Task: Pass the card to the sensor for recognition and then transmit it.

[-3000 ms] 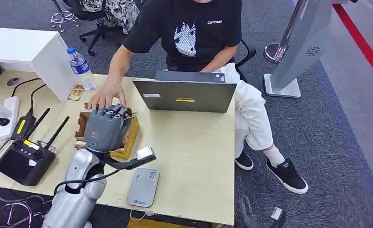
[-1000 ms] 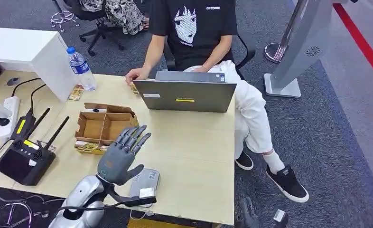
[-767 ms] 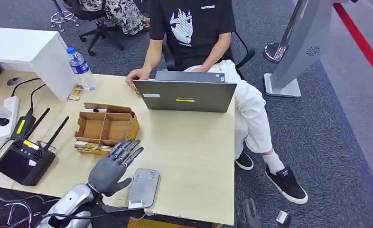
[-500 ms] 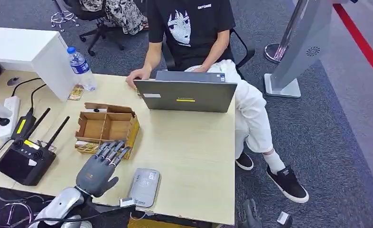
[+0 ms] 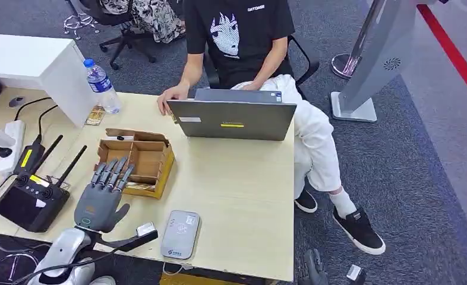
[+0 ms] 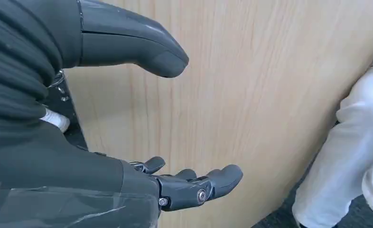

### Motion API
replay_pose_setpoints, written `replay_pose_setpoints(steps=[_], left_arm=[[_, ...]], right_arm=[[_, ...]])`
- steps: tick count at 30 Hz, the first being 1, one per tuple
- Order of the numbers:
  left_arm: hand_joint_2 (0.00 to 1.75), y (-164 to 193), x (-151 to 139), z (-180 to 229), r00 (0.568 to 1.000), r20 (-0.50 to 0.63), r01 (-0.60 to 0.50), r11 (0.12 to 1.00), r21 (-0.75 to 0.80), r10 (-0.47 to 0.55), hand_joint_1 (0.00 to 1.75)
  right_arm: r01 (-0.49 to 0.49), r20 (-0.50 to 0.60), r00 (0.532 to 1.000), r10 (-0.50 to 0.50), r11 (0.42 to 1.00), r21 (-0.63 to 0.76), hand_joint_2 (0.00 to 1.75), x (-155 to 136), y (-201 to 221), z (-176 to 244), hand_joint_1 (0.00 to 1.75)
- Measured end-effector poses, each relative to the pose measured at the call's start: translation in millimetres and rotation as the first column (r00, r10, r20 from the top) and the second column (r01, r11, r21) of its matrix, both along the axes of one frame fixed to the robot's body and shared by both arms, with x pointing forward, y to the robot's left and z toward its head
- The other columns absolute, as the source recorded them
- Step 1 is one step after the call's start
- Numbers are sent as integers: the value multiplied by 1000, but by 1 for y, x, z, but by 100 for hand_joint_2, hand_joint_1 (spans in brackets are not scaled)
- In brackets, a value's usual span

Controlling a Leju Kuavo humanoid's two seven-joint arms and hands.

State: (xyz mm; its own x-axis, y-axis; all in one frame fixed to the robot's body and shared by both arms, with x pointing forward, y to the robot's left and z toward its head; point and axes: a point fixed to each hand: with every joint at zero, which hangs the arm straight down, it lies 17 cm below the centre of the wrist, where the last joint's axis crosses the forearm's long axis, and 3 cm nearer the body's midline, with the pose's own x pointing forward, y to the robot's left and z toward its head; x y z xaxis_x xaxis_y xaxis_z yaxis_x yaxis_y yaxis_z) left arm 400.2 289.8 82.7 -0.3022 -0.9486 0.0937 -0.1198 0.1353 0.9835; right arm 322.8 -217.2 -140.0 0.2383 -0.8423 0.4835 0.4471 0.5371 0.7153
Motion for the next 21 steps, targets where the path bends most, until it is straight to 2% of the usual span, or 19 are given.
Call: replay_pose_setpoints(steps=[13, 21], left_arm=[[175, 16, 18, -15, 999, -17, -52, 999, -8, 52, 0], [175, 3, 28, -14, 1000, 2, -31, 999, -18, 31, 0]], right_arm=[[-23, -4, 1000, 23, 1000, 2, 175, 1, 6, 0, 0], [-28, -2, 1000, 28, 1000, 4, 175, 3, 10, 2, 0]])
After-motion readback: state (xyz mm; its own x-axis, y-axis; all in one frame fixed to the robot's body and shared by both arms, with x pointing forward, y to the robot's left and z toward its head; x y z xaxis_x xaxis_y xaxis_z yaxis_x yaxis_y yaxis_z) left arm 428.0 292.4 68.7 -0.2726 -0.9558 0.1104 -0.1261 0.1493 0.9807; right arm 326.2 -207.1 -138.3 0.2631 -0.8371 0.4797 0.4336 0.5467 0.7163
